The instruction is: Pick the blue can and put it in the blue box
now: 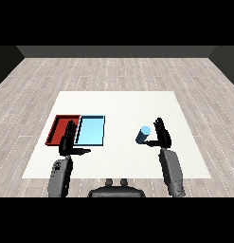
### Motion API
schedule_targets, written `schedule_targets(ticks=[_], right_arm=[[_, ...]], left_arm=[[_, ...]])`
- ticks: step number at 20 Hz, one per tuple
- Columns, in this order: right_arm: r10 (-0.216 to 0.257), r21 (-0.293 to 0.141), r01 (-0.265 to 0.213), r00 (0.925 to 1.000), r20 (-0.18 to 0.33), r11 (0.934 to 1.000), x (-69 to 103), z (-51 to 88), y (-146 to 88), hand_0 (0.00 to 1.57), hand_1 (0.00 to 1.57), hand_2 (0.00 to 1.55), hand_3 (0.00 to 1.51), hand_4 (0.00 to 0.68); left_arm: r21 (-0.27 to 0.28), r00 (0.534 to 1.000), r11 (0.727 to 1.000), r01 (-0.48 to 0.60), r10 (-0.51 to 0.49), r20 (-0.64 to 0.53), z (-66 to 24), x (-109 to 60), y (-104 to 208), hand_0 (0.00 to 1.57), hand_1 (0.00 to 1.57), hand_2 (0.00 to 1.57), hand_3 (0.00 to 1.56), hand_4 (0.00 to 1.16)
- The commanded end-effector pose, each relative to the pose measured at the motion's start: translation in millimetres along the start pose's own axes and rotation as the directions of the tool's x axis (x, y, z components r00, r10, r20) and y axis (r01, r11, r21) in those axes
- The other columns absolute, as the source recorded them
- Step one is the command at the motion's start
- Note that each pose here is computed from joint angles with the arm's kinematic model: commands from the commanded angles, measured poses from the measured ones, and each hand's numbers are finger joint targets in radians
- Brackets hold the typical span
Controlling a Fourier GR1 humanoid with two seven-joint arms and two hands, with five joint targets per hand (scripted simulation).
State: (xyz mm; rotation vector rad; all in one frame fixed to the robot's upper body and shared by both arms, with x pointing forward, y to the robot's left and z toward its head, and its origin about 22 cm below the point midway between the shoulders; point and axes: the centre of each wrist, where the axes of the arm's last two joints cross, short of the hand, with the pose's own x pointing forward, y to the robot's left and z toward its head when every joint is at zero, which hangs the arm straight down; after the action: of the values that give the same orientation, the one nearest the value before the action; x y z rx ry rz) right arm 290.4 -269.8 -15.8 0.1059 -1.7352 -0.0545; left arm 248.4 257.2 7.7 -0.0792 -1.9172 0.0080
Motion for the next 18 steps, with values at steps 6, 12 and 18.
schedule_targets(ticks=[6, 12, 18], right_arm=[[-0.039, -0.010, 0.039, 0.9985, -0.037, 0.9992, -23.3, -28.3, 7, 0.00, 0.00, 0.00, 0.00, 0.000], [-0.065, 0.006, 0.066, 0.9924, -0.104, 0.9978, -25.8, -27.9, 18, 0.00, 0.00, 0.00, 0.00, 0.000], [-0.116, -0.039, 0.112, 0.9847, -0.130, 0.9929, -46.3, -32.7, 29, 0.00, 0.00, 0.00, 0.00, 0.000]], left_arm=[[0.010, 1.000, 1.000, -0.001, 0.001, 0.004, 9.6, -1.3, -7, 0.00, 0.00, 0.00, 0.00, 0.00], [0.003, 1.000, 1.000, -0.021, 0.021, -0.008, 2.5, 10.3, -5, 0.00, 0.00, 0.00, 0.00, 0.00], [-0.011, 1.000, 1.000, -0.003, 0.003, 0.000, 3.9, 15.9, 7, 0.00, 0.00, 0.00, 0.00, 0.00]])
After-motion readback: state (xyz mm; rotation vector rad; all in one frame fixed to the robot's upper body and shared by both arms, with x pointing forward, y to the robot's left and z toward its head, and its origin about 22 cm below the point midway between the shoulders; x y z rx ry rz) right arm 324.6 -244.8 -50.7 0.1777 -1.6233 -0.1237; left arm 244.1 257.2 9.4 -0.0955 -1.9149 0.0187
